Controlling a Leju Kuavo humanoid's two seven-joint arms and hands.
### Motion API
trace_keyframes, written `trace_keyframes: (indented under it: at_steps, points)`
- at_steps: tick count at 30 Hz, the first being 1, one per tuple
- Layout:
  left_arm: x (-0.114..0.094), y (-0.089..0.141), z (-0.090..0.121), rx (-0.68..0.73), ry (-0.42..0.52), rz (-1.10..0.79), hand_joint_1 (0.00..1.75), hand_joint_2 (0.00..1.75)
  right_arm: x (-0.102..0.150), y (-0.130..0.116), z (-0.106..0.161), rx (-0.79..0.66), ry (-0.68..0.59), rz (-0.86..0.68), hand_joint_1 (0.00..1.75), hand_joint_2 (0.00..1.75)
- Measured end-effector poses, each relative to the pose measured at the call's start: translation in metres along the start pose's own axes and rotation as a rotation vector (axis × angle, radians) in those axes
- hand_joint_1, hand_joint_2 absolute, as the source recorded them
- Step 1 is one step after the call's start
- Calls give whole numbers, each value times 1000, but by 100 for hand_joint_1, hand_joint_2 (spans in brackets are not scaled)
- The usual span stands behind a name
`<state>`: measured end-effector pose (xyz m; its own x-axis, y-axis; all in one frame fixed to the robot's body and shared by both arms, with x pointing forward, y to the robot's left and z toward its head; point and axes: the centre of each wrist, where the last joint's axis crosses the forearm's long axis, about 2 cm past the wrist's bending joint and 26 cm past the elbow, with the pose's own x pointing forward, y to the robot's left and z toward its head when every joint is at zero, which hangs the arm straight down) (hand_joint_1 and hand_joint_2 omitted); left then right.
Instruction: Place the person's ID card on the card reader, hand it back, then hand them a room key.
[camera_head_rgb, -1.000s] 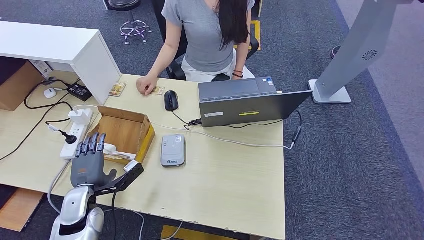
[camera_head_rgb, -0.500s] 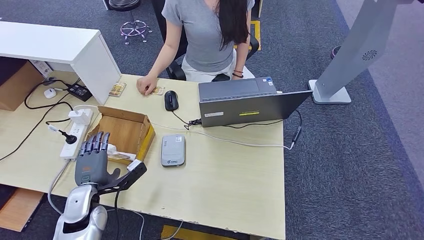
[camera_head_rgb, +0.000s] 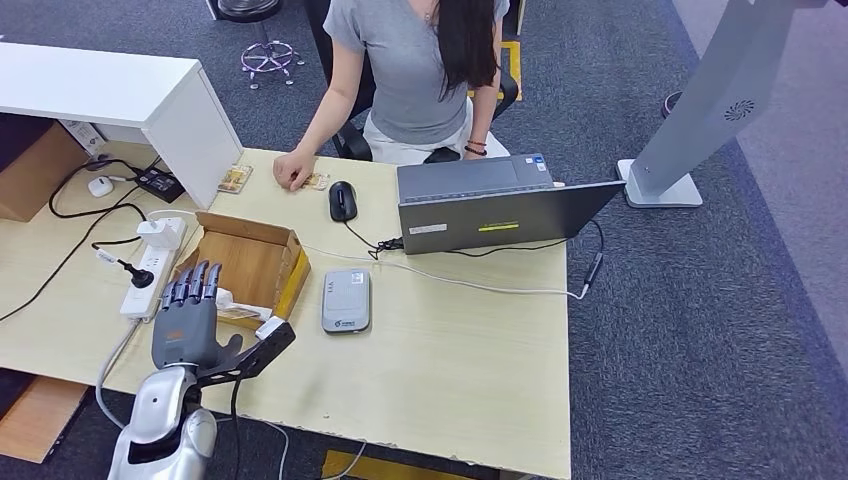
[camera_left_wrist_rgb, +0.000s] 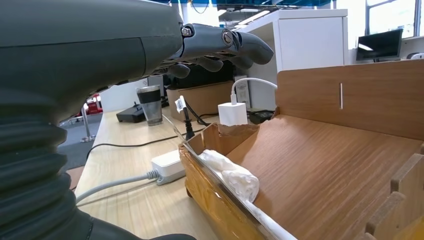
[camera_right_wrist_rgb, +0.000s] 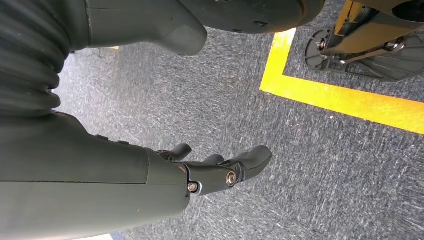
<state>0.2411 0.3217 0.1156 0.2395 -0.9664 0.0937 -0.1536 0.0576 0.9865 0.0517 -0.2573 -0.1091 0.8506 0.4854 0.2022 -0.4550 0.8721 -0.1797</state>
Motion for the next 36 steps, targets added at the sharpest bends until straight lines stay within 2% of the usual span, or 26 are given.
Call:
trace_keyframes:
  at_steps: [25,26,30,36]
  points:
    - [0,-9,-2,-69,36,-5,0,175,0,1,0,8,2,9,0,175]
    - [-1,-9,-2,-70,37,-6,4,175,0,1,0,8,3,7,0,175]
    - [-1,-10,-2,-74,36,-7,175,175,0,1,0,8,7,2,0,175]
    - [-1,-11,-2,-74,13,-6,175,175,0,0,0,8,7,7,0,175]
